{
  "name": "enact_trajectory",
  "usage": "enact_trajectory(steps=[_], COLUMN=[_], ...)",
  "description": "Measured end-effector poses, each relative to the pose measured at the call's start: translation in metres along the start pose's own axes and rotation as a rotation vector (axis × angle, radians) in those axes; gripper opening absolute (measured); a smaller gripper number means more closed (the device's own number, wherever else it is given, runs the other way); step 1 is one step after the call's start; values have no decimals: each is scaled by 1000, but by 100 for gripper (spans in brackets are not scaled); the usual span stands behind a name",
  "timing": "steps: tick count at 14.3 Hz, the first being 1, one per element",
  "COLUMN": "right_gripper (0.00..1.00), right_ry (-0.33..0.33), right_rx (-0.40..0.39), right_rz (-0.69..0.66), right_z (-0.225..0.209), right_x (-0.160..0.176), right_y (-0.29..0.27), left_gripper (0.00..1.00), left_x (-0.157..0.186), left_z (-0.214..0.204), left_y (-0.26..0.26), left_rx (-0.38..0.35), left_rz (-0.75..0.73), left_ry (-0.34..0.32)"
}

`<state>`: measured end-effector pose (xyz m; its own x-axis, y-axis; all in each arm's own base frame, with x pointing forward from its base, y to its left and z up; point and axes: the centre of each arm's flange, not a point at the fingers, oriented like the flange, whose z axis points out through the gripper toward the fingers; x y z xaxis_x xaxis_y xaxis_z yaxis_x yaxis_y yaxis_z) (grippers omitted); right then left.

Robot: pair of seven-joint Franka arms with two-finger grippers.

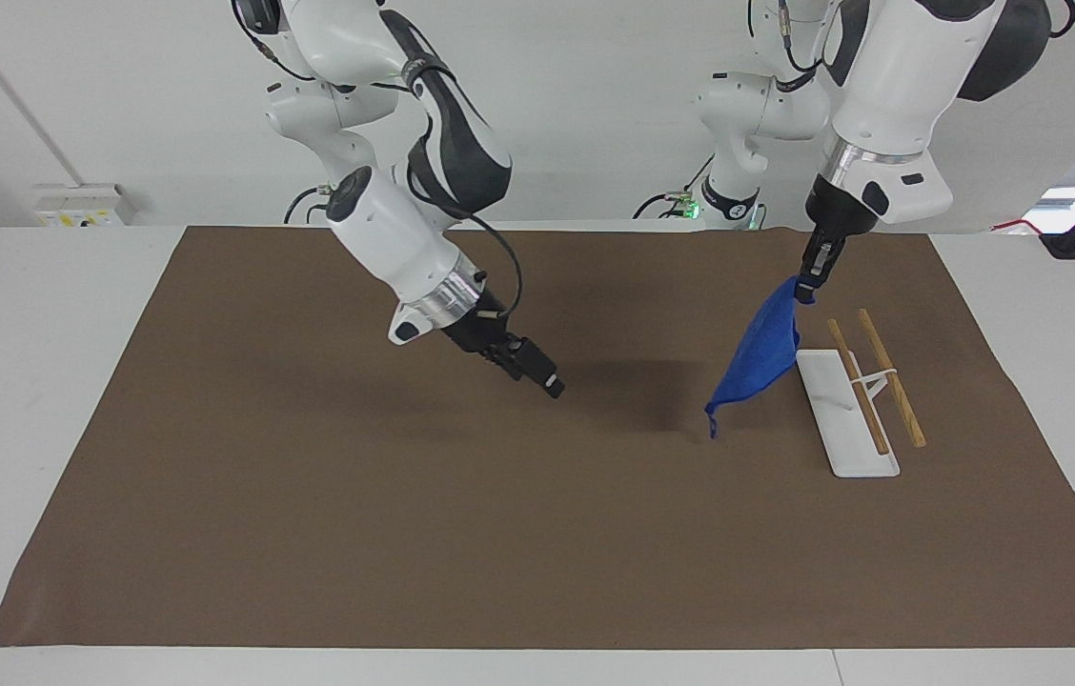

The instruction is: Right arm passes towel to left arm to hang

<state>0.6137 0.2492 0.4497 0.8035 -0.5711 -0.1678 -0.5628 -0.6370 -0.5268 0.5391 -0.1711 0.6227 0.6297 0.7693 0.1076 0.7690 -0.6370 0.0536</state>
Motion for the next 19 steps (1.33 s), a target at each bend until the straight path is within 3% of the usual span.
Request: enact_trajectory(steps=[4,6,8,10,15,19], right_gripper=[100,100,100,100,100,100], right_ry=[24,27,20,-2,-26,-41], right_rx=[-276,-427,-529,-574,-616,-640], right_rz=[-277,-406,-481,-518,-518,-486], right_z=[-47,-81,-112,-146,-250,-287], right_x=[54,72,75,72,50,56], right_y=[38,51,58,67,89,108], left_gripper=[2,2,2,2,2,2], left_x=[83,130,171,192,188,192], left_z=[8,16,35,54,92,125], left_y=[-41,-66,-93,-118,-127,-140], left_rx=[32,11,-17,-24,-41,-49], left_rz=[100,137,156,159,166,153], left_ry=[33,62,104,124,138,146])
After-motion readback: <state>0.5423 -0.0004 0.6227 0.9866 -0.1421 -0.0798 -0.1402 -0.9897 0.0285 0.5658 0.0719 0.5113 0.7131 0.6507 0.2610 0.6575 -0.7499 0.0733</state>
